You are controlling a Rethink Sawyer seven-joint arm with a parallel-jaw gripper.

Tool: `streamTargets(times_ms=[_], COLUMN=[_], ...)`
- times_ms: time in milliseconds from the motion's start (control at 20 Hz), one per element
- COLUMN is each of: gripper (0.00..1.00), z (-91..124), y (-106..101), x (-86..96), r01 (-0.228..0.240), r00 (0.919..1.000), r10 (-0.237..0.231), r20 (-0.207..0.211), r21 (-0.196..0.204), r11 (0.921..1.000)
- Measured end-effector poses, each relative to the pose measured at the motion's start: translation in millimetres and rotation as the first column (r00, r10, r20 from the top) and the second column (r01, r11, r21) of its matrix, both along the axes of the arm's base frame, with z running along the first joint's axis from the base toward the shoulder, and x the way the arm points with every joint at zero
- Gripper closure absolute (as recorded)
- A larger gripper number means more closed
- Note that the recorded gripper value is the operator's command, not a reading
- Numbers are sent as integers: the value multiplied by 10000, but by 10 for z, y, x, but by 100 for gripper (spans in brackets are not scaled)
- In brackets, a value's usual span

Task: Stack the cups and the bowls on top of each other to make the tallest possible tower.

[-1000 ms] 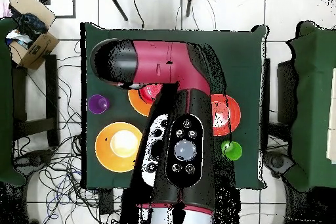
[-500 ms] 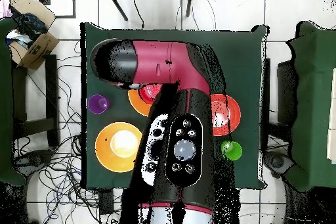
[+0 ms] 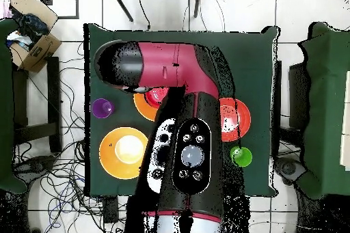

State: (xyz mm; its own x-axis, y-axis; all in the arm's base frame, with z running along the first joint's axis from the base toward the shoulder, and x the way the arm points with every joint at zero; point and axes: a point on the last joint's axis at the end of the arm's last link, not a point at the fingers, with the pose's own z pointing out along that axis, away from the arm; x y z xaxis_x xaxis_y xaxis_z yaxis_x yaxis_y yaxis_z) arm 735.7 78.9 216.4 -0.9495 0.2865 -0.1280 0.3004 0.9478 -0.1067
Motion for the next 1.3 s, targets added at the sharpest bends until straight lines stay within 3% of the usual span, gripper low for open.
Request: streamTargets(times_ms=[1300], gripper=[100], z=[-120], y=[-92], x=[-119], r01=[159], r00=[9993], r10=[-158], r20=[-353], r21=[37], r11=[9999])
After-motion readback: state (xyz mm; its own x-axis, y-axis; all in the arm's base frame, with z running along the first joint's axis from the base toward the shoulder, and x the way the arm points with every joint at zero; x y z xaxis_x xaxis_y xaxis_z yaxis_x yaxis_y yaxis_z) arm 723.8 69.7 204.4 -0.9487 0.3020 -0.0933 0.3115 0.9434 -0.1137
